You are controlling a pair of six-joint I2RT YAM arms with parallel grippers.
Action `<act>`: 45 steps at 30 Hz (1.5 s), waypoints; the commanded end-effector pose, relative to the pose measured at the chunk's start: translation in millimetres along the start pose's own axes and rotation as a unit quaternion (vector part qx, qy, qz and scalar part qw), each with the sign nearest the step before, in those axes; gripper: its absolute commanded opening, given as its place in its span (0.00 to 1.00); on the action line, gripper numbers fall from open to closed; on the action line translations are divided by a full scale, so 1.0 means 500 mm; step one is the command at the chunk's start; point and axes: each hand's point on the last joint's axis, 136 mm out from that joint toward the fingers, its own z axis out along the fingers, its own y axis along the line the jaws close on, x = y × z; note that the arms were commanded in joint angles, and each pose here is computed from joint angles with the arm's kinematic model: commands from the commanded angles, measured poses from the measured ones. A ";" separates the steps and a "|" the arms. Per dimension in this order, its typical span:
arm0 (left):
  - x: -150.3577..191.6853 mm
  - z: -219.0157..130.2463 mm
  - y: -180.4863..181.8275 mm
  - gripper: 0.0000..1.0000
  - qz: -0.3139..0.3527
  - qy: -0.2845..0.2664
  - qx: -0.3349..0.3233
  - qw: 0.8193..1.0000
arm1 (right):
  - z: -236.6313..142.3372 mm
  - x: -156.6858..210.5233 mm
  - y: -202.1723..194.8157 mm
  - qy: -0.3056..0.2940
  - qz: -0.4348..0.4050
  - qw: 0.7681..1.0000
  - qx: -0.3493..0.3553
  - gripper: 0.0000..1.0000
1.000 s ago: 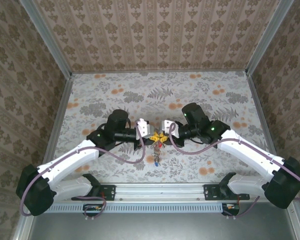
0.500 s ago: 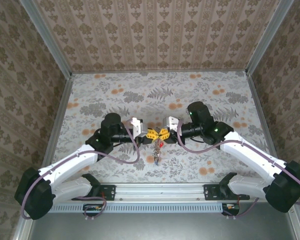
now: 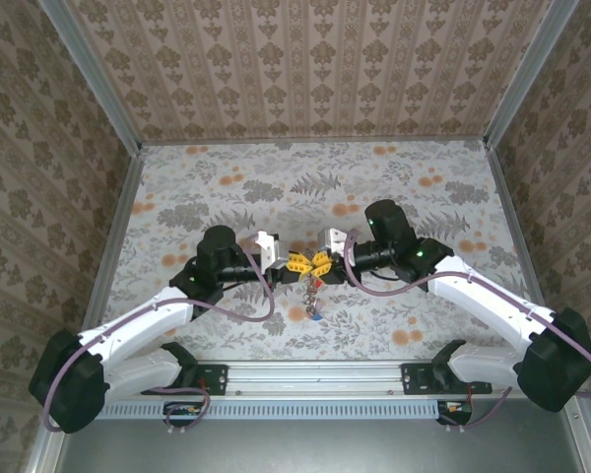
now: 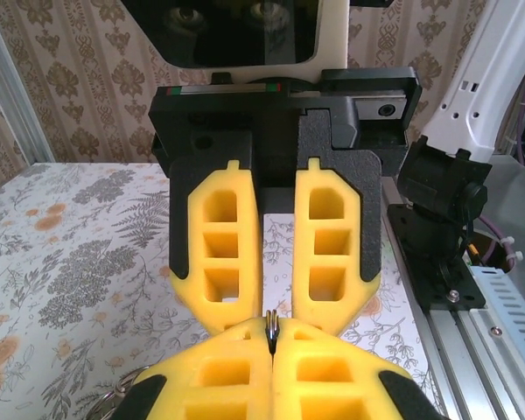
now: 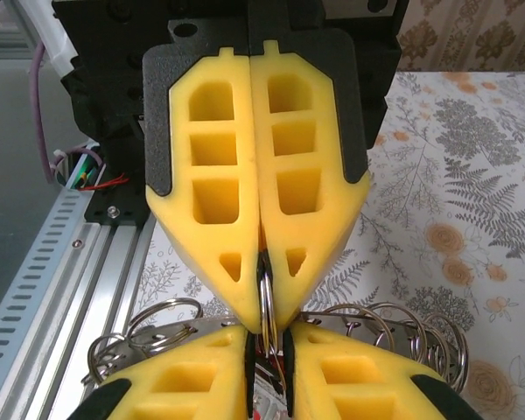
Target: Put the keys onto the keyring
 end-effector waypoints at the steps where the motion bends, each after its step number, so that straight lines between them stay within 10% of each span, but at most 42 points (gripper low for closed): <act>1: -0.066 -0.011 -0.007 0.00 0.047 -0.045 0.001 0.998 | -0.010 0.022 0.005 0.001 0.029 1.000 -0.007 0.20; 45: -0.074 -0.006 -0.002 0.00 0.034 -0.057 0.011 0.998 | -0.040 -0.043 0.013 -0.048 -0.052 0.997 0.017 0.23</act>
